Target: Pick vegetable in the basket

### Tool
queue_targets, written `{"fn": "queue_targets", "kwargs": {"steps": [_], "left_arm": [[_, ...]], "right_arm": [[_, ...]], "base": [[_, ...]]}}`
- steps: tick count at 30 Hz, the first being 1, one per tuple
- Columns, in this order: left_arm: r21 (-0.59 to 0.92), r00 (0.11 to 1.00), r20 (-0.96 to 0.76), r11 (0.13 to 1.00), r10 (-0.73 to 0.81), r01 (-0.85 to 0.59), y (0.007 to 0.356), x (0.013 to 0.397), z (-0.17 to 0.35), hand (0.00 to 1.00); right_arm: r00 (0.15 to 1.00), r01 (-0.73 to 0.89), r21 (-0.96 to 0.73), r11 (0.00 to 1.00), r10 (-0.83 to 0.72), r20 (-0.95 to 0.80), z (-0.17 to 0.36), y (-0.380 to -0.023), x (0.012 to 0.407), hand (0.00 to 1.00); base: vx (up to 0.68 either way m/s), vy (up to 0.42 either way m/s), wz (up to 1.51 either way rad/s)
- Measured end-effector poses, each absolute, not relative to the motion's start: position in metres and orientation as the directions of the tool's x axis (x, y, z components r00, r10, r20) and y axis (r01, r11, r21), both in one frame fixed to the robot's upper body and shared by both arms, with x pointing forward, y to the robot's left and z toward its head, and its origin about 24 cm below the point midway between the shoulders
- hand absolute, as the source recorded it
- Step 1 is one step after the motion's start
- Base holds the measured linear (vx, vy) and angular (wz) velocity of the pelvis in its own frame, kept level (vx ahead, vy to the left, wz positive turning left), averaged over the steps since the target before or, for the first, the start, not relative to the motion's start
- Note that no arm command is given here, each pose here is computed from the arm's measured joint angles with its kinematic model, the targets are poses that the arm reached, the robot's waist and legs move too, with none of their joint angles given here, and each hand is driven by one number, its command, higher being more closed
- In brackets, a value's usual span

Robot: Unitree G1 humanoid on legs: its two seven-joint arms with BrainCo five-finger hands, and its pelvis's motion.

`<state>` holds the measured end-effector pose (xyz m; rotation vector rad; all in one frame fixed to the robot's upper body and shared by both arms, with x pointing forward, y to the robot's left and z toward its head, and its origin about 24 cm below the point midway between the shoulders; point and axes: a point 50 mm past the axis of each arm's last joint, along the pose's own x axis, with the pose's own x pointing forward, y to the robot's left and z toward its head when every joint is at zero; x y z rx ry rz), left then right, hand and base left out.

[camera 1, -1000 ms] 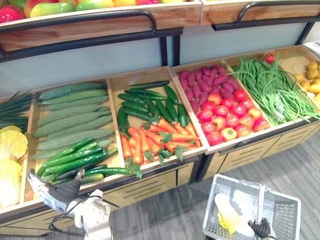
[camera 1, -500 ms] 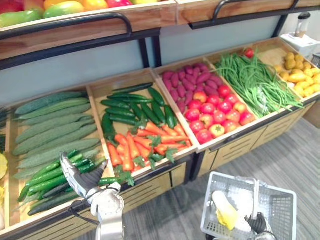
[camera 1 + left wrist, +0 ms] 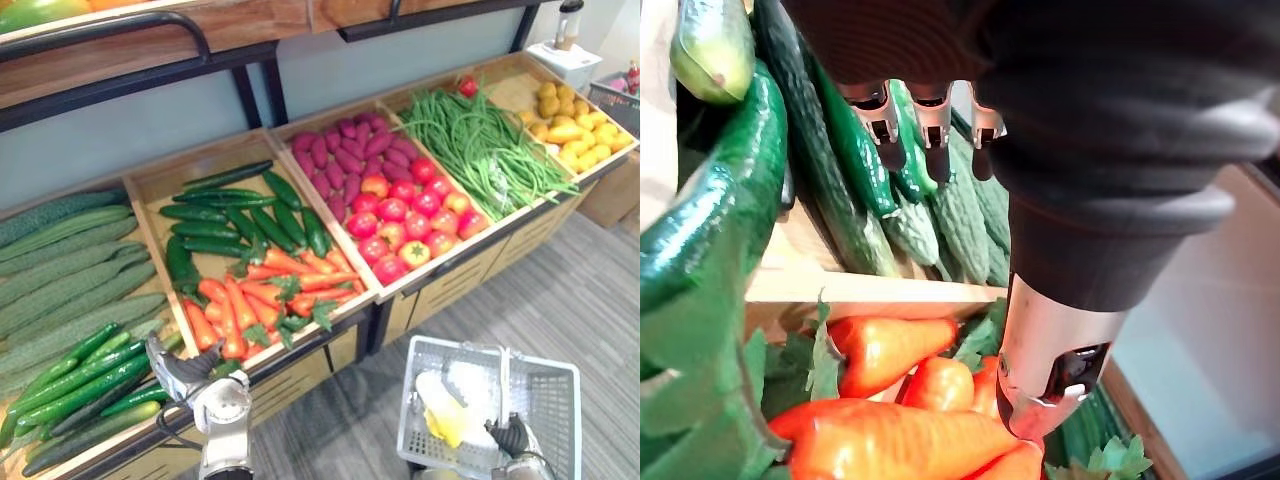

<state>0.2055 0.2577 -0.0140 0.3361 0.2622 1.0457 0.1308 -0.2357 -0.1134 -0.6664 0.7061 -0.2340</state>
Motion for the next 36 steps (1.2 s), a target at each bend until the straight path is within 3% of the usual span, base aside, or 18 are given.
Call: {"fn": "queue_targets", "kwargs": {"steps": [9,25,35,36], "left_arm": [[0.381,0.467,-0.051,0.449,0.883,-0.808,0.262,0.217,-0.01,0.0],[0.421,0.565,-0.102,0.55,0.819,-0.721,0.237,0.227,-0.023,0.0],[0.467,0.57,-0.101,0.545,0.815,-0.697,0.242,0.224,-0.032,0.0],[0.475,0.565,-0.106,0.541,0.818,-0.694,0.243,0.224,-0.034,1.0]], "right_arm": [[0.785,-0.004,-0.642,0.766,-0.396,-0.477,-0.105,-0.232,0.145,1.0],[0.803,-0.012,-0.646,0.763,-0.377,-0.462,-0.104,-0.226,0.15,1.0],[0.809,-0.026,-0.643,0.765,-0.362,-0.463,-0.104,-0.222,0.15,1.0],[0.808,-0.026,-0.643,0.765,-0.362,-0.464,-0.105,-0.222,0.15,1.0]], "base": [[0.01,-0.006,-0.11],[-0.01,-0.015,-0.02],[-0.01,-0.029,-0.06],[-0.02,-0.023,-0.11]]}}
